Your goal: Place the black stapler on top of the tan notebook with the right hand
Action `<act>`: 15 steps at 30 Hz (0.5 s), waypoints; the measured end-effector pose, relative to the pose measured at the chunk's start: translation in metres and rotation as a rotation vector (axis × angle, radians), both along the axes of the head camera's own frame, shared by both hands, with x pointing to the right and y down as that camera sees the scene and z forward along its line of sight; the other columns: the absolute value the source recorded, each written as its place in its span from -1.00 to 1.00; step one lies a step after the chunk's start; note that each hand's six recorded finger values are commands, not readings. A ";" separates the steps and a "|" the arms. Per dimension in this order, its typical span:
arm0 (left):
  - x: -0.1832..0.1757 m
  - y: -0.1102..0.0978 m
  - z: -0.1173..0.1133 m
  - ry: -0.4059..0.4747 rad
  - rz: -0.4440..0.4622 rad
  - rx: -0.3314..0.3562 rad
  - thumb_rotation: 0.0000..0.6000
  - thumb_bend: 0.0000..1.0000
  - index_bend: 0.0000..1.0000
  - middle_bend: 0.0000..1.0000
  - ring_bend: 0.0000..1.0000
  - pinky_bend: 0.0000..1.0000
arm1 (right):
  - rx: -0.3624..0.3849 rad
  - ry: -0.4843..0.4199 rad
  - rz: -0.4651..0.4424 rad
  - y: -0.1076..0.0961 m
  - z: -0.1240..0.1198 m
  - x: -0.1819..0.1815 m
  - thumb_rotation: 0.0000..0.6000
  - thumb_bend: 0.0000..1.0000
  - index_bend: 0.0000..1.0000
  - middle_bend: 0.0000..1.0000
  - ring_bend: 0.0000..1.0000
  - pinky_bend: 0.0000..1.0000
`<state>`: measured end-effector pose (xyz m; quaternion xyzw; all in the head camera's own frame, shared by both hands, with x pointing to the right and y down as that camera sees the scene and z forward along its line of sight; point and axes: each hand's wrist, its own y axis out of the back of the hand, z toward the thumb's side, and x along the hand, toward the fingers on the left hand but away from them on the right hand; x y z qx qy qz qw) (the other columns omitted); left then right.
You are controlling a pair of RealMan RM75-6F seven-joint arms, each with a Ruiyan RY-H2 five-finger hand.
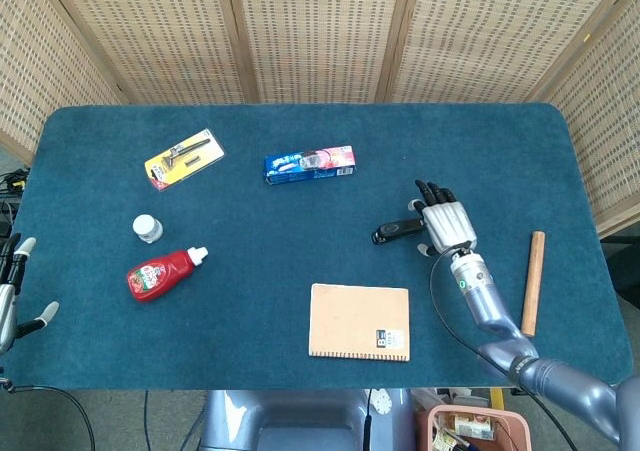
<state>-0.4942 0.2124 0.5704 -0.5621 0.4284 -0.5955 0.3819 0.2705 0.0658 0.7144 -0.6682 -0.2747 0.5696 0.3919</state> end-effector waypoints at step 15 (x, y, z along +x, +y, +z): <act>0.002 0.000 0.007 -0.017 0.001 -0.024 1.00 -0.59 -0.95 -1.00 -1.00 -1.00 | -0.044 0.017 -0.004 -0.005 0.029 -0.009 1.00 -0.68 -0.36 -0.87 -1.00 -0.67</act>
